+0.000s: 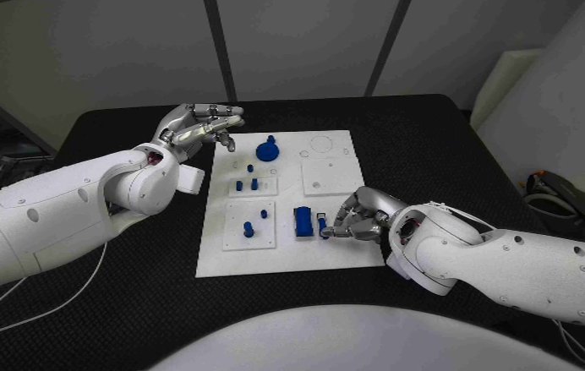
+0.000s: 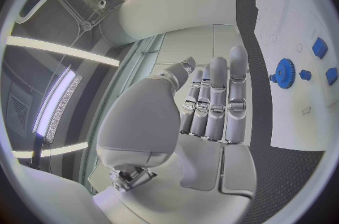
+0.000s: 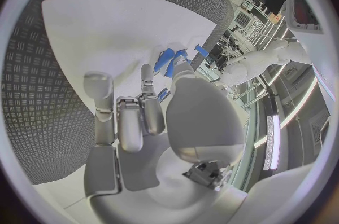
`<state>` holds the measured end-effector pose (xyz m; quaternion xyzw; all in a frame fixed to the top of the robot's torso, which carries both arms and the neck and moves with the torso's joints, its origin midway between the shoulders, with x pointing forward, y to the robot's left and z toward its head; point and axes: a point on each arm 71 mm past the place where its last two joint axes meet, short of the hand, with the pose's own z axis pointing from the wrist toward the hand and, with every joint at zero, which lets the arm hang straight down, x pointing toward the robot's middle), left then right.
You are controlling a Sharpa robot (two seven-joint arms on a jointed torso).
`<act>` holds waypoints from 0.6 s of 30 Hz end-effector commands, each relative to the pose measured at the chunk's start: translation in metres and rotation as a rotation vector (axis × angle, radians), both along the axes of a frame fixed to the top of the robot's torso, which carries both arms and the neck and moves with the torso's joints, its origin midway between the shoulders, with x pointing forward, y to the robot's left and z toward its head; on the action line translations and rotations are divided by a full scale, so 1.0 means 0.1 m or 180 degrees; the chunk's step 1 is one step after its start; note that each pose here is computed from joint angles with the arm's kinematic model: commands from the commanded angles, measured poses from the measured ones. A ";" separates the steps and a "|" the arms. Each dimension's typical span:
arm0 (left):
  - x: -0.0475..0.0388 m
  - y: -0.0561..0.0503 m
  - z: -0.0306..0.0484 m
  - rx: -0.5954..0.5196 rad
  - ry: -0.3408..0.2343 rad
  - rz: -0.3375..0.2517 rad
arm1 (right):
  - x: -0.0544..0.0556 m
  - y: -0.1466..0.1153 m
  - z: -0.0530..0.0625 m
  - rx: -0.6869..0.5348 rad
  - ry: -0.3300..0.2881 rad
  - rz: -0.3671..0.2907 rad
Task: Assemble the parts on the task board
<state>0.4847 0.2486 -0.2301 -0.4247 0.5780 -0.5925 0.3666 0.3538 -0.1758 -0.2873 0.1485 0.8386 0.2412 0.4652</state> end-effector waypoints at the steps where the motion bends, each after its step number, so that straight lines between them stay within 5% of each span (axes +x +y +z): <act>1: 0.004 -0.01 0.008 -0.0021 -0.0003 -0.0021 | -0.01 0.02 0.01 0.0003 -0.0012 0.0082; 18: 0.005 0.00 -0.007 -0.0010 0.0013 -0.0009 | -0.05 0.01 0.02 0.0018 0.0070 0.0202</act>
